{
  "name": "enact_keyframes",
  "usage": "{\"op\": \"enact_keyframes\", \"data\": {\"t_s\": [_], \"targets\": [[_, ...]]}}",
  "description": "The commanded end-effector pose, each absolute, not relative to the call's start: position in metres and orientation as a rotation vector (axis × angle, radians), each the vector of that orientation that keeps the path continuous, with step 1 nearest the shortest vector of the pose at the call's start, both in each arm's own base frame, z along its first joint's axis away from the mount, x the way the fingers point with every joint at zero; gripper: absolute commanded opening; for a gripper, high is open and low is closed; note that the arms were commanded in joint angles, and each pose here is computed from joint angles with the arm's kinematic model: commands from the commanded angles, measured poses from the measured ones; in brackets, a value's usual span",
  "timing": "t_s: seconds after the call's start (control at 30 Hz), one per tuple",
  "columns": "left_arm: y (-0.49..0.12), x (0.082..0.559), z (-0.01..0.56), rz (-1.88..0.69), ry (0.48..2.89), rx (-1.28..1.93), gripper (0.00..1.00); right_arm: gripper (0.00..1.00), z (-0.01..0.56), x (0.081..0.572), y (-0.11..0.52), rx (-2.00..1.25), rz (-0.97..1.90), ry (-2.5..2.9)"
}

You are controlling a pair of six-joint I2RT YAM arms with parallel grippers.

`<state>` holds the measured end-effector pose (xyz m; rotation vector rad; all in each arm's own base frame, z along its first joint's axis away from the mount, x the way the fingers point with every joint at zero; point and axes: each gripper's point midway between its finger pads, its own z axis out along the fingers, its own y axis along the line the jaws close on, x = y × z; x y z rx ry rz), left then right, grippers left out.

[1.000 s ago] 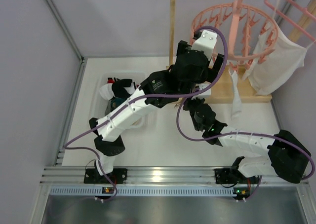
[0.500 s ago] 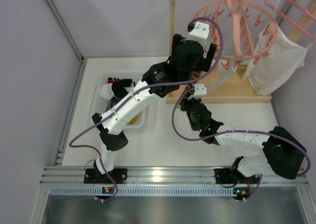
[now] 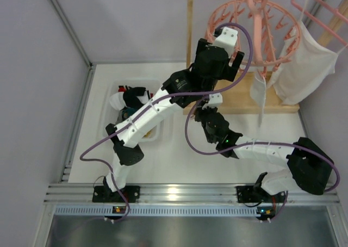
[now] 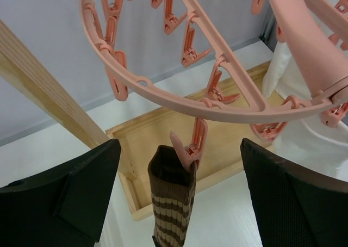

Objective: Remove the socks clipped to the hanger

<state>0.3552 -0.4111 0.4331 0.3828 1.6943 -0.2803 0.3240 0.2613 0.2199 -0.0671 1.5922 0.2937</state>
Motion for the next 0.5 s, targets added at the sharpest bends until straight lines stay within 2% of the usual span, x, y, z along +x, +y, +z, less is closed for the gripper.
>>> {"op": "enact_keyframes", "data": {"t_s": [0.0, 0.13, 0.47], "targets": [[-0.417, 0.364, 0.435, -0.253, 1.657, 0.378, 0.94, 0.0, 0.236, 0.321, 0.275, -0.084, 0.314, 1.57], [-0.422, 0.369, 0.426, -0.223, 1.658, 0.397, 0.92, 0.0, 0.238, 0.319, 0.278, -0.103, 0.307, 1.565], [-0.42, 0.389, 0.409, -0.147, 1.665, 0.392, 0.76, 0.0, 0.237, 0.314, 0.282, -0.13, 0.314, 1.559]]}}
